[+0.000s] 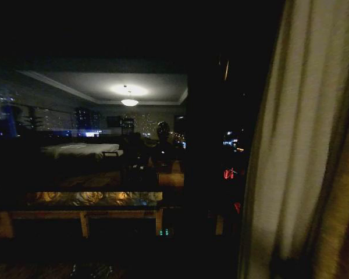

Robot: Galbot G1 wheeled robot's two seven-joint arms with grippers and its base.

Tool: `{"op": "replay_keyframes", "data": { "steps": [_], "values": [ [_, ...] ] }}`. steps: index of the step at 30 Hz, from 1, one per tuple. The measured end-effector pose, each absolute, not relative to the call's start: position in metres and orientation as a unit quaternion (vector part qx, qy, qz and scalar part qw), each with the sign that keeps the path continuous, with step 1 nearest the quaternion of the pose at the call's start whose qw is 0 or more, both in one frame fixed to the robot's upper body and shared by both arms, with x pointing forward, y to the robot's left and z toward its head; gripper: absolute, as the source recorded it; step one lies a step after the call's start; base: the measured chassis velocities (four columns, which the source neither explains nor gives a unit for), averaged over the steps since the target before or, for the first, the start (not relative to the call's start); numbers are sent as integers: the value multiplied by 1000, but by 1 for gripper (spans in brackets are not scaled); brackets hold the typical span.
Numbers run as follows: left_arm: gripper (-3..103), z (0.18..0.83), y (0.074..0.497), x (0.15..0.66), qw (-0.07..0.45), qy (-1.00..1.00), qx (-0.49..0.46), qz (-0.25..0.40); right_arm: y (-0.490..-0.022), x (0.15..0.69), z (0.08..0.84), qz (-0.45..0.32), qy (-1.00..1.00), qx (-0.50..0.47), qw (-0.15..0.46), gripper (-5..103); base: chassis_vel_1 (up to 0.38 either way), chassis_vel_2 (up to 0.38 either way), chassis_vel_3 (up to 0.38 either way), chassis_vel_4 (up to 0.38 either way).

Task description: Open the curtains by pulling them apart, changing their state from closed to fully open.

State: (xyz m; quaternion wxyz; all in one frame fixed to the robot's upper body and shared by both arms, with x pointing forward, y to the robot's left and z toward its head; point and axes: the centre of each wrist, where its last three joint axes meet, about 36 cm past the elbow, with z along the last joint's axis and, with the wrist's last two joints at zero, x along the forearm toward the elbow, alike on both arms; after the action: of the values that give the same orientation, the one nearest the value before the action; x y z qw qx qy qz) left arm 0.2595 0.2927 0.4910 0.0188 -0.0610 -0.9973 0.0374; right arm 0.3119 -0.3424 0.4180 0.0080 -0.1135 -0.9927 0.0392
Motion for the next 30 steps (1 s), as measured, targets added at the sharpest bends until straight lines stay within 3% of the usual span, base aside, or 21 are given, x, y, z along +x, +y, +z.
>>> {"op": "replay_keyframes", "data": {
  "steps": [1,4,11,30],
  "values": [
    [100,491,293,259,19,-997,-61,38,-336,307,420,48,-993,-105,6,60,0,0,0,0],
    [100,491,292,260,18,-997,-62,39,-330,298,424,64,-993,-96,0,65,0,0,0,0],
    [100,489,291,263,19,-996,-70,45,-317,277,426,78,-994,-73,-8,96,0,0,0,0],
    [100,476,285,262,29,-994,-60,82,-316,262,405,67,-996,-62,-10,100,0,0,0,0]
  ]
}}
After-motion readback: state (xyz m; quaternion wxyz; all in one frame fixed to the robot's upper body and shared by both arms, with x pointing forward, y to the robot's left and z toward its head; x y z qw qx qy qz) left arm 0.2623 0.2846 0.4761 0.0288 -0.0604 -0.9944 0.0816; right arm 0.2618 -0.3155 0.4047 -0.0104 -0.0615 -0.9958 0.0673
